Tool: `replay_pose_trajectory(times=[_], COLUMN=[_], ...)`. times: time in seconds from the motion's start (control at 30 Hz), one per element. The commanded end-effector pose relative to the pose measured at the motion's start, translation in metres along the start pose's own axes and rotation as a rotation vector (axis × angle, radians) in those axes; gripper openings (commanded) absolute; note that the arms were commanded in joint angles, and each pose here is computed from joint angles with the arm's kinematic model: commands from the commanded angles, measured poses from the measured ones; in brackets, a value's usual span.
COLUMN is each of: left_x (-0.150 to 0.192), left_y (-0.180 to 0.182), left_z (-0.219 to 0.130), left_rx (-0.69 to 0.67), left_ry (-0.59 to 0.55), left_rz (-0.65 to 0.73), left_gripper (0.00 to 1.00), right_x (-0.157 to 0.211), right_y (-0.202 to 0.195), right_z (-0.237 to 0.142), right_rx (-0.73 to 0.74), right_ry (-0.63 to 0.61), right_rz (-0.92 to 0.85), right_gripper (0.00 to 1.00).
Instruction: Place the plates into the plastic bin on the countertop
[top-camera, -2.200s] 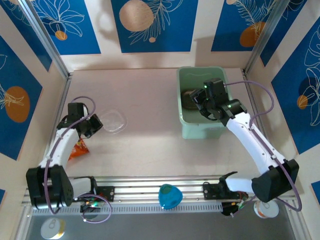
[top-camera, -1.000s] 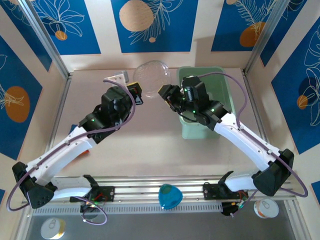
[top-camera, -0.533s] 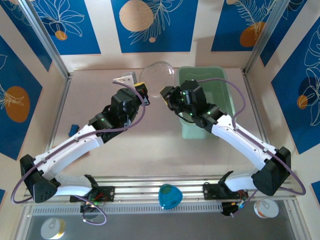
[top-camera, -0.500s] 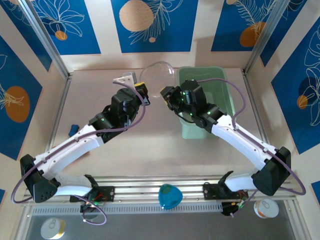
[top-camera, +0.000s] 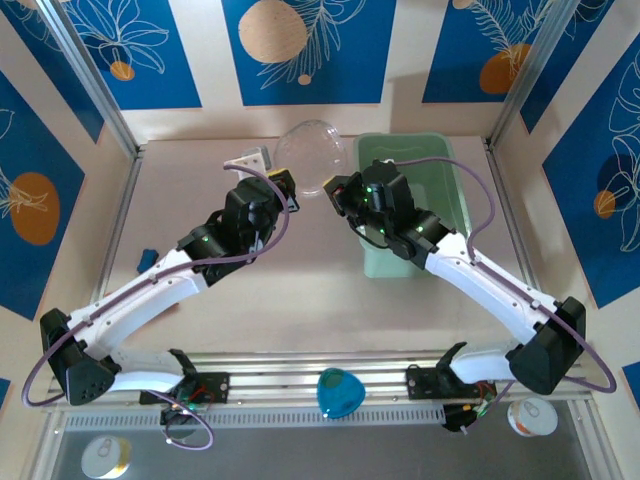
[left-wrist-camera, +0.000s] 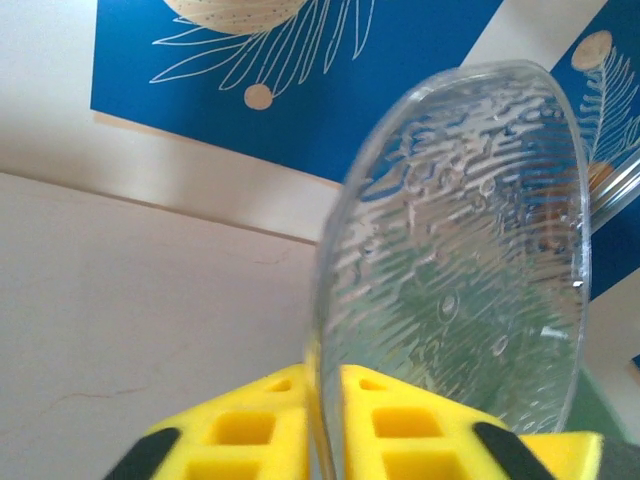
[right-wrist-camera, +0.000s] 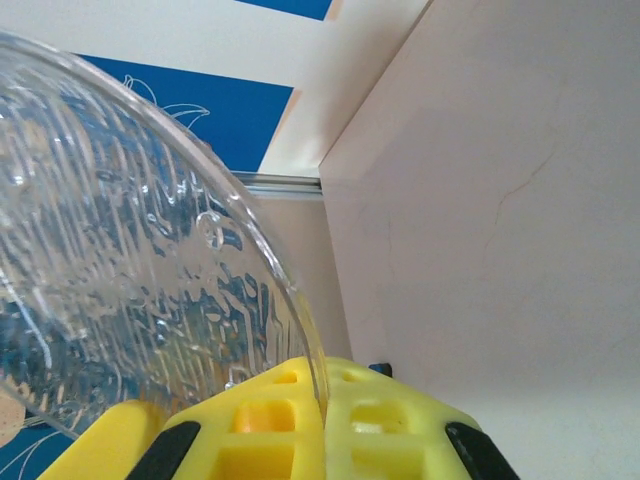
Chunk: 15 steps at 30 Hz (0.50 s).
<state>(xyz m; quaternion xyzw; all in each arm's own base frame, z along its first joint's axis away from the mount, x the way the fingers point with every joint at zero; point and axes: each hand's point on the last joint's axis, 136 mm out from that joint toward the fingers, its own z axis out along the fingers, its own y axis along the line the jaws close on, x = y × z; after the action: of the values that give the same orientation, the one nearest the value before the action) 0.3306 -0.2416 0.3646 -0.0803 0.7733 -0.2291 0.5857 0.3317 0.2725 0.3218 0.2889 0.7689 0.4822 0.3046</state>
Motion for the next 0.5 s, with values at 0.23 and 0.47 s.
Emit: replay_pose_trajectory(times=[0.23, 0.47], left_x=[-0.009, -0.022], left_y=[0.001, 0.011], left_z=[-0.016, -0.016], left_rx=[0.001, 0.024], left_ry=[0.022, 0.017], left_rz=[0.06, 0.105], left_gripper=[0.53, 0.74], right_x=[-0.033, -0.079], right_y=[-0.012, -0.026], right_z=[-0.004, -0.011], right_rx=[0.038, 0.11], right_ry=[-0.11, -0.196], right_rz=[-0.033, -0.019], right_gripper=[0.0, 0.0])
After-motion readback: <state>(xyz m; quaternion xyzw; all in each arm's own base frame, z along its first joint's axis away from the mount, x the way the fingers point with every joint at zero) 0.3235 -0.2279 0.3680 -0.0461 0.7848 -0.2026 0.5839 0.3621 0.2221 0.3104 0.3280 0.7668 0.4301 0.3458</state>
